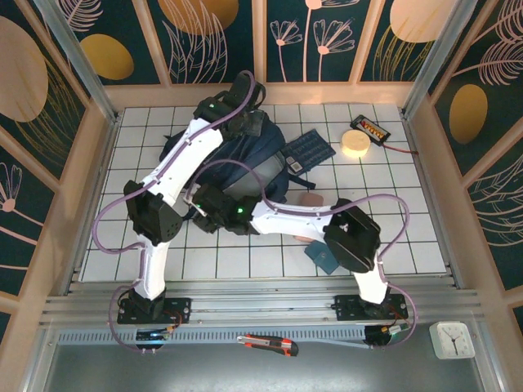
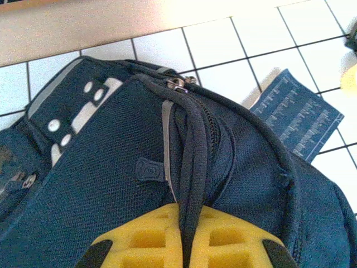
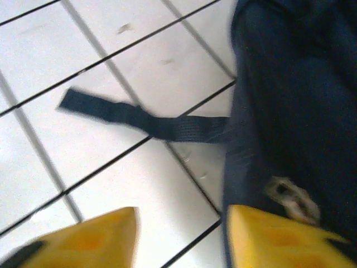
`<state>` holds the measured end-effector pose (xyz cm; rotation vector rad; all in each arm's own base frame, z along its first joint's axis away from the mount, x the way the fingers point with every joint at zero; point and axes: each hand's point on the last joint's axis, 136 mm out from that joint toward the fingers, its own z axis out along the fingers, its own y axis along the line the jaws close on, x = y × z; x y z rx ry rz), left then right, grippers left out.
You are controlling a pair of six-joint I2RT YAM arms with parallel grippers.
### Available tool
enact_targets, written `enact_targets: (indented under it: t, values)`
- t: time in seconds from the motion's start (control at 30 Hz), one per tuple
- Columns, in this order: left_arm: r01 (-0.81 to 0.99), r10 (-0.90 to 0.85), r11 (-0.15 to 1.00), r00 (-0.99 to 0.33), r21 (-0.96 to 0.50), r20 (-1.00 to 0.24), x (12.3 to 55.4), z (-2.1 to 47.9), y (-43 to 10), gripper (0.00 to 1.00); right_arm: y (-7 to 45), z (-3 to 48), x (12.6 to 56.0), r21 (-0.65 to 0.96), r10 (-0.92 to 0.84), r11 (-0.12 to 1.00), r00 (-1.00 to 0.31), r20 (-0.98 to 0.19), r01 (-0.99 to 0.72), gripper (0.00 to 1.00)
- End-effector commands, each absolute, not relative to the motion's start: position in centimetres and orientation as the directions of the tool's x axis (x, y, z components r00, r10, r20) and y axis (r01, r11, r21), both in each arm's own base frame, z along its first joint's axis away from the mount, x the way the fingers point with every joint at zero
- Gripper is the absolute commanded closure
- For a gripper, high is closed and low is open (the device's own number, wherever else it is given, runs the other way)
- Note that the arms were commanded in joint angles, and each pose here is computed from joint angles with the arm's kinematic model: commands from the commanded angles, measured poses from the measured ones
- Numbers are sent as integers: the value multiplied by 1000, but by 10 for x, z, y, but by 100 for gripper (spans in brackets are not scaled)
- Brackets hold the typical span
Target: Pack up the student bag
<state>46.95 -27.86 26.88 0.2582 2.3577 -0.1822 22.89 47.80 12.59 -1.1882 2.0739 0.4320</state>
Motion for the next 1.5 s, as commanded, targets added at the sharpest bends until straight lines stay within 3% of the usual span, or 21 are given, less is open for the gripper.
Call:
enact_targets:
  t: [0.0, 0.03, 0.2, 0.33, 0.43, 0.57, 0.8, 0.9, 1.0, 1.07, 1.13, 1.17, 1.23, 1.33, 1.47]
  values:
    - [327, 98, 938, -567, -115, -818, 468, 327, -294, 100, 451, 200, 212, 138, -435, 524, -404, -805, -840, 30]
    - [333, 110, 937, -569, -106, -815, 466, 323, -293, 100, 436, 212, 210, 175, -392, 544, -433, -812, -820, 25]
    - [360, 149, 930, -556, -75, -818, 461, 321, -290, 100, 371, 250, 195, 464, -151, 552, -630, -762, -693, 24]
    - [382, 158, 921, -546, -77, -823, 456, 324, -291, 100, 307, 263, 231, 665, 117, 596, -770, -627, -451, 16]
    - [409, 166, 909, -539, -84, -826, 453, 325, -294, 100, 285, 269, 257, 773, 238, 530, -813, -531, -350, 15]
    - [424, 175, 902, -533, -83, -828, 452, 326, -297, 100, 287, 262, 275, 843, 246, 455, -869, -429, -288, 16]
    - [452, 176, 886, -536, -104, -825, 449, 325, -302, 100, 306, 245, 310, 850, 230, 442, -879, -417, -287, 20]
    - [463, 181, 879, -541, -112, -821, 447, 321, -305, 100, 320, 245, 330, 852, 236, 426, -872, -430, -304, 27]
    - [473, 183, 873, -543, -118, -819, 445, 319, -306, 100, 329, 244, 345, 858, 255, 409, -865, -433, -309, 43]
    - [480, 185, 869, -543, -122, -819, 443, 319, -306, 100, 334, 247, 353, 864, 269, 393, -859, -436, -316, 62]
    - [465, 189, 879, -540, -103, -820, 441, 319, -299, 100, 337, 252, 359, 865, 285, 381, -848, -446, -327, 98]
    - [446, 191, 891, -538, -85, -821, 440, 320, -291, 93, 337, 255, 361, 863, 294, 381, -842, -452, -331, 100]
    - [396, 188, 917, -534, -47, -824, 434, 324, -268, 62, 338, 260, 366, 857, 297, 385, -833, -468, -344, 100]
    - [320, 146, 947, -515, -31, -845, 414, 340, -226, 30, 341, 273, 374, 841, 292, 396, -819, -495, -368, 100]
    - [270, 24, 952, -541, -146, -841, 371, 329, -183, 24, 347, 294, 388, 831, 295, 401, -804, -516, -386, 100]
